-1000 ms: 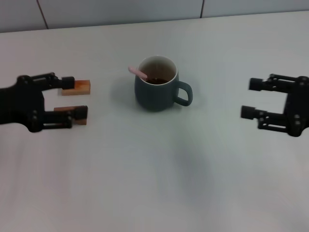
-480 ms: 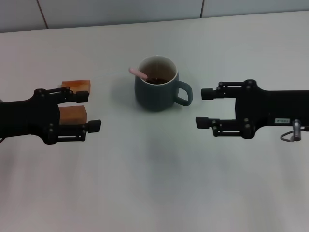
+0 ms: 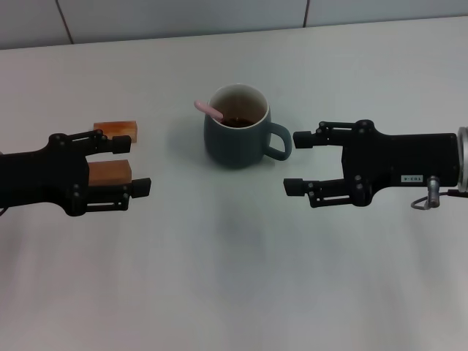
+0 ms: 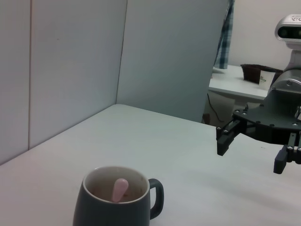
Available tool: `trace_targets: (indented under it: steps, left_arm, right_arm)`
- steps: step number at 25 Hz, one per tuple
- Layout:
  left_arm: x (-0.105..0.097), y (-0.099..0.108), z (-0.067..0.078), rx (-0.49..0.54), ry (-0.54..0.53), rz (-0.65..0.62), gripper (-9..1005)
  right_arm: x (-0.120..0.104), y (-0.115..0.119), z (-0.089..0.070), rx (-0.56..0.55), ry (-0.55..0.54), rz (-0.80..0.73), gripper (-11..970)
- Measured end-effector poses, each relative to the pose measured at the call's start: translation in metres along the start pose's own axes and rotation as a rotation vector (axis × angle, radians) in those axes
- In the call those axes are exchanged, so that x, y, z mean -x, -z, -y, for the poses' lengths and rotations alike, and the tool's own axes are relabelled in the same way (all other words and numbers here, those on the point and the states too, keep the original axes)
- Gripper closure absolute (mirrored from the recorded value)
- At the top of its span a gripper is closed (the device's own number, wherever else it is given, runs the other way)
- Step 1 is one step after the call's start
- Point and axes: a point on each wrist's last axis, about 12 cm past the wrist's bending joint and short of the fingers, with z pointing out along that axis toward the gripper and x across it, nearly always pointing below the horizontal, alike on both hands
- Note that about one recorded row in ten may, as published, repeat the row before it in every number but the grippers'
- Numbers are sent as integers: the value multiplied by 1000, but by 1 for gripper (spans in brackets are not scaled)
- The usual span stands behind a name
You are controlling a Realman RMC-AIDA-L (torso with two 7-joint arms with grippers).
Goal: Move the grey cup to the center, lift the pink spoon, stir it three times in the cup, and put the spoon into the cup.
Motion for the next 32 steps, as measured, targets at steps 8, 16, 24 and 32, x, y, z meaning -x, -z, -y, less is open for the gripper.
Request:
trace_targets:
  steps: [8,16,24,32]
  left_arm:
    - [-3,3,0,16,13,6,171]
    - [-6,8,1,29,19,6,171]
    - [-6,13,1,42,22,15,171]
    - [-8,16,2,46,26,12,171]
  right_arm:
    - [0,0,0,-1,-14,-1,167]
    - [-1,3,0,-10,-20,-2,167]
    - [-1,4,0,-13,-21,0,167]
    - [0,3,0,-9,-15,-3,167]
